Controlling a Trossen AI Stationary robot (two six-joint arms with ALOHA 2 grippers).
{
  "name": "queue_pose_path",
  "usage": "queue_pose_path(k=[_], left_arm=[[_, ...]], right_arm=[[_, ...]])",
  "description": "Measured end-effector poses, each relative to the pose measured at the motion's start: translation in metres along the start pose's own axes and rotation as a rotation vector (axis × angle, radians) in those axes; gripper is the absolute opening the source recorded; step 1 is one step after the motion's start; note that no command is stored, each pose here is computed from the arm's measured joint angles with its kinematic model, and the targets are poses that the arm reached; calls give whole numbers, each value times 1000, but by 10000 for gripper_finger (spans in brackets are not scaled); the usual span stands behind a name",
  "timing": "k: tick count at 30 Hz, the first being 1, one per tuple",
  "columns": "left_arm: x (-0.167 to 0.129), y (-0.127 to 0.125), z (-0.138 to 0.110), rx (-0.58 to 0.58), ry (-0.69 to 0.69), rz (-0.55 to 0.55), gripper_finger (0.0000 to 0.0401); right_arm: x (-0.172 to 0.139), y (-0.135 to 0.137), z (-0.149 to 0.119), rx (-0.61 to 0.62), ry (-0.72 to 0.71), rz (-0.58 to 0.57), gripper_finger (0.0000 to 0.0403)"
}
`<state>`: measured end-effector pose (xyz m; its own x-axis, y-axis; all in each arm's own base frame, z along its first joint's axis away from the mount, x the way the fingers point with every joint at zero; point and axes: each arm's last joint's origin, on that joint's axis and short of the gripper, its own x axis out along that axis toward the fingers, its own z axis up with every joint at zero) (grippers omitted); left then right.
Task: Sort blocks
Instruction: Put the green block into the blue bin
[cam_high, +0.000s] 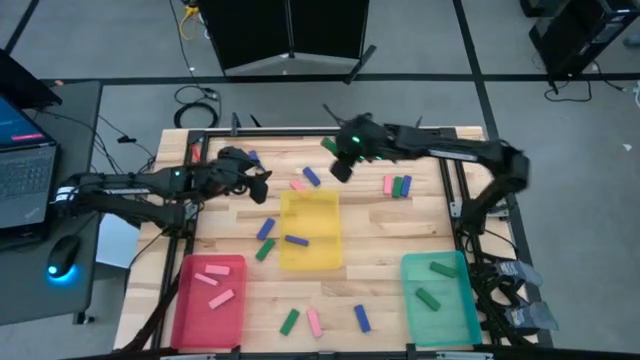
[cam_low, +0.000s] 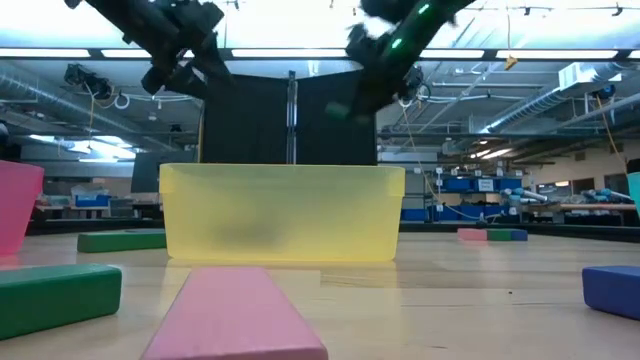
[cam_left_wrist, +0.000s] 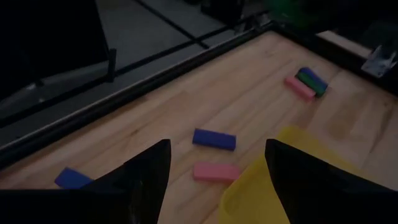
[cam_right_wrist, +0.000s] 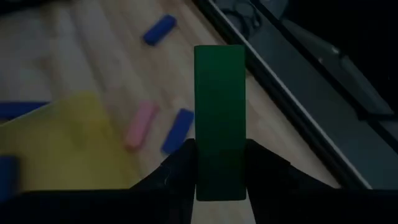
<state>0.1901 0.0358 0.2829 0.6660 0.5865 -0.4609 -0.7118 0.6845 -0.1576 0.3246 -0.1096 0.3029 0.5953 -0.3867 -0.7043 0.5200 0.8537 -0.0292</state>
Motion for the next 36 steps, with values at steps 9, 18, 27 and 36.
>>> queue_pose_path(k=[9,18,27,36], left_arm=[[28,1,-7,6,54,122,269],[33,7,-6,-28,72,132,268],[34,8,-6,-33,75,137,268],[34,9,-6,-38,77,139,268]], right_arm=[[-79,37,-118,127,18,103,117],[-104,58,-224,288,257,190,117],[-117,82,-270,302,480,227,158],[-138,86,-287,274,405,229,110]])
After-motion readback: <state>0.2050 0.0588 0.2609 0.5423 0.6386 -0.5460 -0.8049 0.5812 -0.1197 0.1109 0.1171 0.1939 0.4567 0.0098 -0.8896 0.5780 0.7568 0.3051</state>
